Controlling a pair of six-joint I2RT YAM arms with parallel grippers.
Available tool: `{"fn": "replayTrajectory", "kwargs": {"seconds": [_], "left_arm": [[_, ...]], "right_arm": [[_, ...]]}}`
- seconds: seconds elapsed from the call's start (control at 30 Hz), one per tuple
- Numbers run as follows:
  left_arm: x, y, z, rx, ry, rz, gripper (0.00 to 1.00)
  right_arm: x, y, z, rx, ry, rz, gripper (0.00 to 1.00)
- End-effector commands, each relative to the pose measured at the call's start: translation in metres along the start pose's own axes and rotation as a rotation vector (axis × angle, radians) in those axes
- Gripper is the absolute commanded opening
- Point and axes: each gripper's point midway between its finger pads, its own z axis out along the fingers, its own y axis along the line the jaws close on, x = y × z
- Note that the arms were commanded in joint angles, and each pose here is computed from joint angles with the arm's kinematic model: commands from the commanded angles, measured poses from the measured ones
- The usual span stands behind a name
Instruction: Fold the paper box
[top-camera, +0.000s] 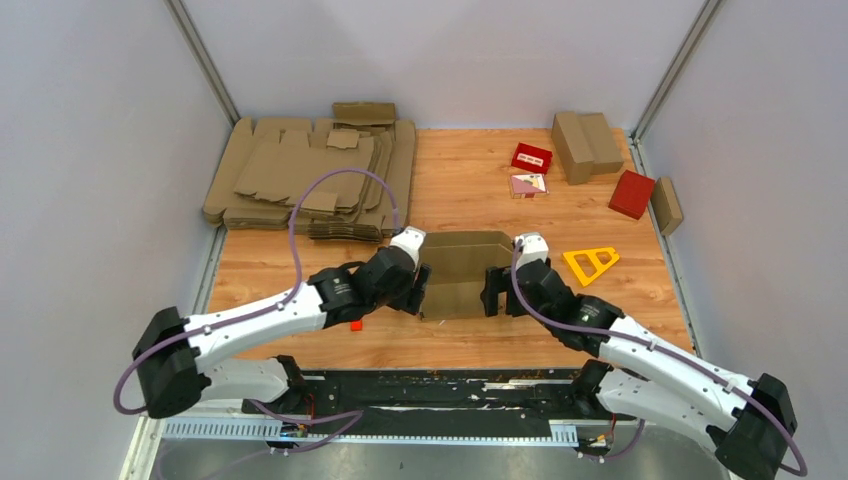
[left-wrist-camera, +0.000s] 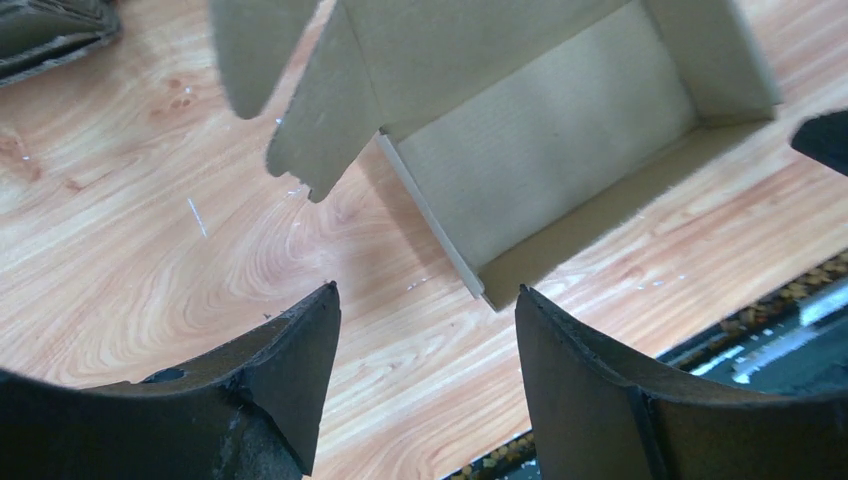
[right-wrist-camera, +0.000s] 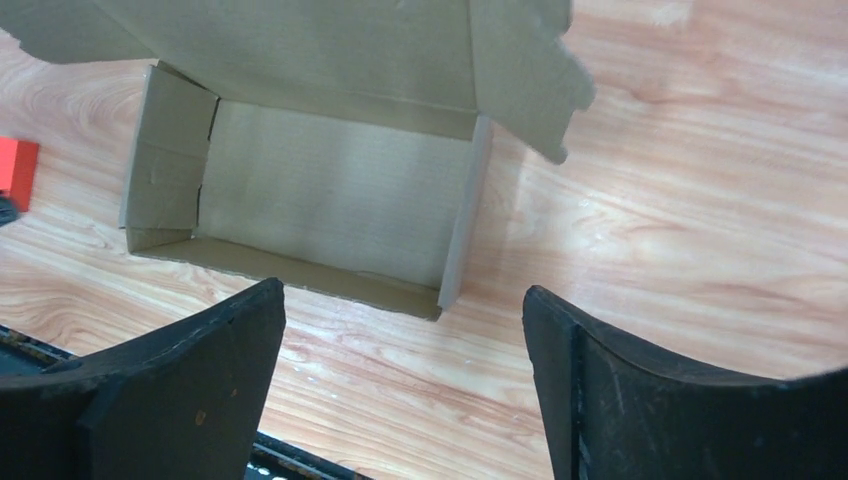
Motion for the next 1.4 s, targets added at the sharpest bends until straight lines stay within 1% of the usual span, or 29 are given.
{"fn": "replayTrajectory", "kwargs": {"seconds": [0.0,0.07,0.17,0.23,0.37,0.43,0.53,0.67,0.87,0.97,1.07,1.2,1.23,1.3,1.37], "left_arm": [[-0.015,0.009,-0.02,0.04,-0.07,-0.044,0.73],[-0.018,0.021,-0.019,0.064,-0.074,-0.067,0.73],[-0.029,0.033,-0.021,0.102,-0.106,-0.077,0.74],[-0.036,0.034,-0.022,0.129,-0.127,-0.076,0.74],[-0.04,0.024,-0.015,0.181,-0.141,-0.092,0.73],[-0.042,0.02,-0.012,0.201,-0.149,-0.098,0.7],[-0.046,0.013,-0.009,0.233,-0.169,-0.11,0.61],[-0.052,0.01,-0.006,0.25,-0.192,-0.115,0.44],[-0.055,0.002,-0.003,0.285,-0.18,-0.102,0.27],[-0.057,-0.004,-0.002,0.313,-0.177,-0.101,0.23],[-0.059,-0.007,-0.002,0.327,-0.173,-0.099,0.21],[-0.061,-0.005,-0.005,0.315,-0.17,-0.094,0.21],[-0.061,-0.004,-0.007,0.308,-0.169,-0.092,0.22],[-0.059,-0.001,-0.012,0.296,-0.155,-0.084,0.27],[-0.056,0.009,-0.017,0.242,-0.143,-0.082,0.33]], "right_arm": [[-0.036,-0.001,-0.012,-0.029,-0.057,-0.085,0.93],[-0.045,-0.007,-0.012,-0.038,-0.076,-0.07,1.0],[-0.06,-0.01,-0.007,-0.123,-0.096,0.02,1.0],[-0.067,-0.008,-0.003,-0.178,-0.106,0.057,1.0],[-0.074,-0.021,0.011,-0.119,-0.13,0.041,0.98],[-0.077,-0.019,0.015,-0.13,-0.142,0.033,0.92],[-0.081,-0.015,0.021,-0.144,-0.157,0.044,0.78],[-0.083,-0.014,0.024,-0.145,-0.152,0.041,0.59],[-0.083,-0.009,0.022,-0.172,-0.152,0.037,0.41],[-0.084,-0.004,0.019,-0.202,-0.16,0.031,0.36],[-0.086,-0.001,0.017,-0.22,-0.166,0.027,0.35],[-0.086,0.001,0.017,-0.225,-0.162,0.022,0.35],[-0.086,-0.001,0.017,-0.216,-0.161,0.025,0.37],[-0.087,-0.01,0.017,-0.161,-0.167,0.034,0.48],[-0.088,-0.019,0.016,-0.108,-0.165,0.04,0.59]]}}
